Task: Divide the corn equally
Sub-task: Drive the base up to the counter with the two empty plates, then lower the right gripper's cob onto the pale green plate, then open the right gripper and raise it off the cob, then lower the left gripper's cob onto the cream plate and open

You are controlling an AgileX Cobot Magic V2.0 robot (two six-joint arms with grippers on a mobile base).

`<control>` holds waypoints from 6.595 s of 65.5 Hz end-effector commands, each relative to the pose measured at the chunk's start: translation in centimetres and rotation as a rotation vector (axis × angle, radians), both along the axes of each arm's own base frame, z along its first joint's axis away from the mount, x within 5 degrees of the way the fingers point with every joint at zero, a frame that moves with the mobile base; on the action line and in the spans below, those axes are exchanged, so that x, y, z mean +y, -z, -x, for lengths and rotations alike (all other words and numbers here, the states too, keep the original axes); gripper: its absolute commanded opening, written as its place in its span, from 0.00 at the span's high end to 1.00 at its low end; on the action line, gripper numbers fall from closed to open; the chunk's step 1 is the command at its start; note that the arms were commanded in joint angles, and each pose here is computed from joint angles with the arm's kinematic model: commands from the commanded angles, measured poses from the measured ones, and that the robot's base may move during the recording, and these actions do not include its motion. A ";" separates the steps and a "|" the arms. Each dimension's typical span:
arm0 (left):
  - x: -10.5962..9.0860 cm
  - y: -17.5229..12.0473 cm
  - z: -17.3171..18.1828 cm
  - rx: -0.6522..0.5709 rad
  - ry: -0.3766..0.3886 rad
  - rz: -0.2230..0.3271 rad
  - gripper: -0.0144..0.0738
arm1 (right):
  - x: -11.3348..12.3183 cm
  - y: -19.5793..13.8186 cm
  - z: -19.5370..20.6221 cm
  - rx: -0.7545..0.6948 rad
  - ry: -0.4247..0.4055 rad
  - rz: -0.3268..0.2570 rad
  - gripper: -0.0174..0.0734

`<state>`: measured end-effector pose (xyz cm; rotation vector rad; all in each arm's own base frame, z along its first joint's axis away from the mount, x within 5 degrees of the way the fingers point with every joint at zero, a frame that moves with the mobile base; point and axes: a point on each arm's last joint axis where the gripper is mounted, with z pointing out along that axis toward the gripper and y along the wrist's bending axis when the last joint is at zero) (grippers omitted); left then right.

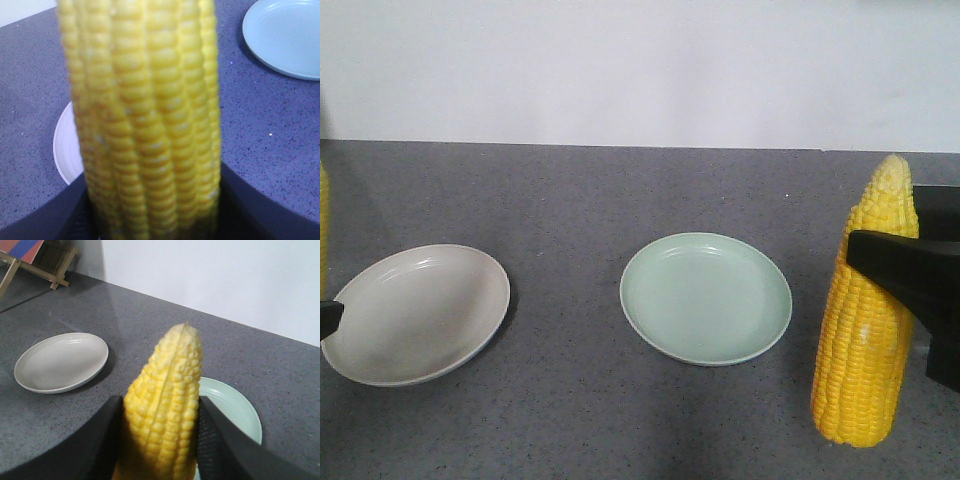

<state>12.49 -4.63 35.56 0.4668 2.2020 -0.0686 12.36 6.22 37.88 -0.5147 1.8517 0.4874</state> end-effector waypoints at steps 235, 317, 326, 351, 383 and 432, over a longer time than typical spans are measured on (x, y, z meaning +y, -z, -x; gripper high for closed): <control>-0.1 -1.2 -0.2 -0.084 0.009 0.034 0.49 | 10.7 5.5 -25.9 0.687 0.249 0.384 0.54; -0.4 -1.5 -0.5 -0.116 0.017 0.059 0.49 | 11.9 3.0 -21.2 0.550 0.181 0.448 0.19; -0.7 -1.1 -1.1 -0.091 0.016 0.048 0.49 | 11.9 1.9 -18.4 0.489 0.142 0.431 0.19; -2.4 0.6 -5.2 0.020 0.015 -0.042 0.49 | 8.6 2.0 -13.3 0.428 0.140 0.424 0.19; -1.8 0.9 -12.8 0.220 -0.146 -0.116 0.49 | 6.5 1.3 -10.2 0.348 0.143 0.400 0.19; -0.8 7.6 -19.4 0.599 -0.181 -0.122 0.49 | 5.8 0.2 -9.4 0.296 0.145 0.399 0.19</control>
